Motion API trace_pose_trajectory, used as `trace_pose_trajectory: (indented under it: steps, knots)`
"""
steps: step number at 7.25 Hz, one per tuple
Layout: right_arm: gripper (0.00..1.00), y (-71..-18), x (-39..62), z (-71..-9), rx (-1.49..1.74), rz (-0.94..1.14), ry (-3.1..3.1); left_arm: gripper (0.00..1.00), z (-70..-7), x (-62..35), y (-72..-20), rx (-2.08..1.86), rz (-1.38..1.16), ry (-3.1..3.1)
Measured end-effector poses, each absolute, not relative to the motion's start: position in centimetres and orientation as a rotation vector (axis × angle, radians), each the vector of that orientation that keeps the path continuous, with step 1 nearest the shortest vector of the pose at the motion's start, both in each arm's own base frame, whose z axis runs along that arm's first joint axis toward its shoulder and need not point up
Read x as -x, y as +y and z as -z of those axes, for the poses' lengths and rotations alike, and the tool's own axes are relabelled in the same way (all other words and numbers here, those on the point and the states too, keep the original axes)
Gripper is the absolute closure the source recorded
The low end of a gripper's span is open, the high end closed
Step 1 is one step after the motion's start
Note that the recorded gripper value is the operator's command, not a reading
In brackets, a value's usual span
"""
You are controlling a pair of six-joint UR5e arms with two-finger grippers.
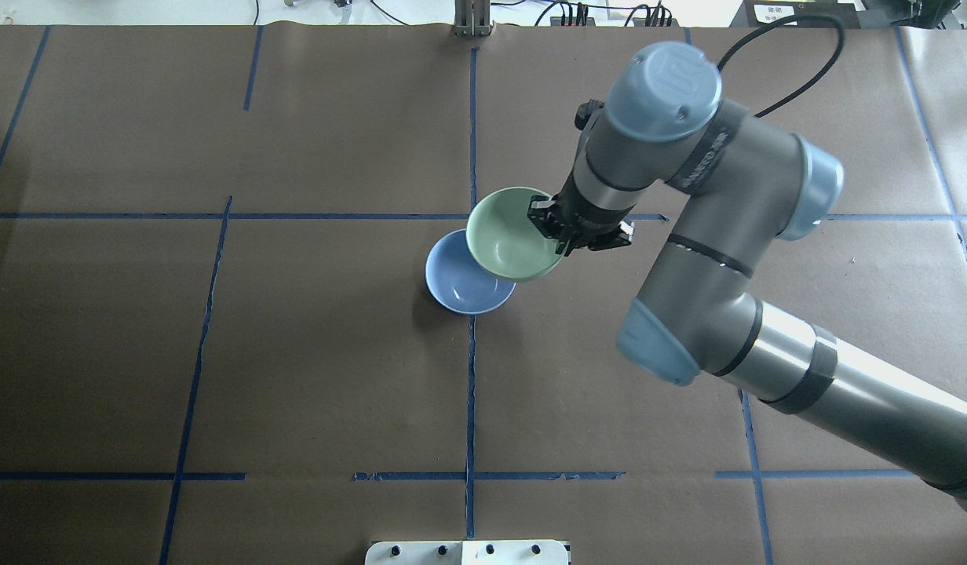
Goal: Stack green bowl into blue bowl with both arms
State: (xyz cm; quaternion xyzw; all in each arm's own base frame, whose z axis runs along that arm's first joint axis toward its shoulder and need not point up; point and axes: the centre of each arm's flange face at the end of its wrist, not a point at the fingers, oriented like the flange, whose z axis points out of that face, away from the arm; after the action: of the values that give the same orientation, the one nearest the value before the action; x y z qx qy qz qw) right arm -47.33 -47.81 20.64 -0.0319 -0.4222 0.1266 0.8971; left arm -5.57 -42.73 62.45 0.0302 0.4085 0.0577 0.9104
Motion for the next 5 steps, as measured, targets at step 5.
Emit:
trace_pose_trajectory:
  steps: [5]
  knots:
    - [0.99,-46.4,55.7,-21.4,0.045,-0.294,-0.860,0.00,-62.5,5.6,-43.0,-0.055,-0.103,0.844]
